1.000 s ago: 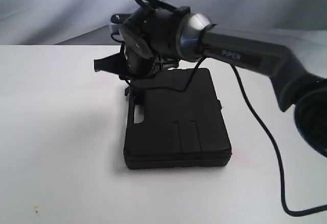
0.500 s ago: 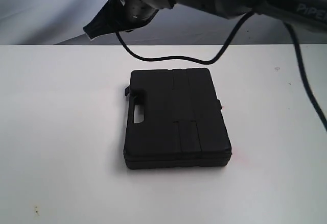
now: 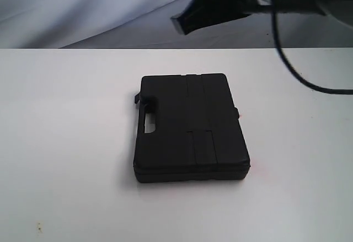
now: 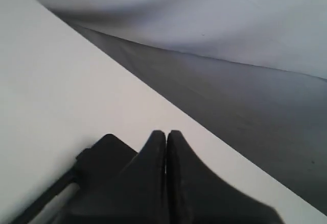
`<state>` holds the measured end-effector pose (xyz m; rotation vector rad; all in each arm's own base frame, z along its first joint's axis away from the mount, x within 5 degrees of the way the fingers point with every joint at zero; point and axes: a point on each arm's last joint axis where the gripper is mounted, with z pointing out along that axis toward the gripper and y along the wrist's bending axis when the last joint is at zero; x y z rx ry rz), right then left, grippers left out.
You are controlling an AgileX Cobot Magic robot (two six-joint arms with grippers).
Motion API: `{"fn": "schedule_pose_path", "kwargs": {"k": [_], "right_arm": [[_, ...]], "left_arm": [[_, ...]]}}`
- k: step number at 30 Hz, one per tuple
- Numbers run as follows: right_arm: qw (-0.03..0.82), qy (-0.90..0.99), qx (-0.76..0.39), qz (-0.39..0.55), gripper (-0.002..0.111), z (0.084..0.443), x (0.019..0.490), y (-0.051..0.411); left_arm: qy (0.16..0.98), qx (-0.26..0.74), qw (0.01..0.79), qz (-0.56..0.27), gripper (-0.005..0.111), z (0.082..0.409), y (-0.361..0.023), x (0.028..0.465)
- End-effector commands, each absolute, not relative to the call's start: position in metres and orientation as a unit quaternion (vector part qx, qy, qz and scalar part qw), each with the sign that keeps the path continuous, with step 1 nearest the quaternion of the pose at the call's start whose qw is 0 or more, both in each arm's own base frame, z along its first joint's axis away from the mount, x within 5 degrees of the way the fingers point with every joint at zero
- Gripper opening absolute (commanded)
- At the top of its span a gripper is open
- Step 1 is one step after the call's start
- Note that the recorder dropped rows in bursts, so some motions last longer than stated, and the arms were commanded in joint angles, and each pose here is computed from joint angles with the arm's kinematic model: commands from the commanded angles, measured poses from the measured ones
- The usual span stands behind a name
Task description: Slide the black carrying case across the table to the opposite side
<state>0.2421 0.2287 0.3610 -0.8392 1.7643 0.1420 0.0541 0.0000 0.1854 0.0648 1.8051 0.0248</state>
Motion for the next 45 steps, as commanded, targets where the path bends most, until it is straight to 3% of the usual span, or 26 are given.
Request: {"fn": "schedule_pose_path", "kwargs": {"k": [1,6,11,18,26,34,45], "right_arm": [[0.595,0.745,-0.301,0.032,0.000,0.370,0.235,0.183],[0.617,0.741,-0.263,0.033,0.000,0.383,0.219,0.157],[0.618,0.740,-0.266,-0.025,0.000,0.400,0.210,0.120],[0.657,0.735,-0.163,-0.027,0.000,0.392,0.194,0.047],[0.708,0.672,-0.198,-0.090,0.000,0.356,0.141,0.023],[0.755,0.633,-0.162,-0.052,0.000,0.306,0.096,0.018],[0.750,0.654,-0.095,0.002,0.000,0.254,0.074,0.011]], "left_arm": [[0.783,0.025,0.621,0.010,0.000,0.184,0.000,0.054],[0.783,0.025,0.621,0.010,0.000,0.184,0.000,0.054],[0.783,0.025,0.621,0.010,0.000,0.184,0.000,0.054],[0.783,0.025,0.621,0.010,0.000,0.184,0.000,0.054],[0.783,0.025,0.621,0.010,0.000,0.184,0.000,0.054],[0.783,0.025,0.621,0.010,0.000,0.184,0.000,0.054],[0.783,0.025,0.621,0.010,0.000,0.184,0.000,0.054]]}}
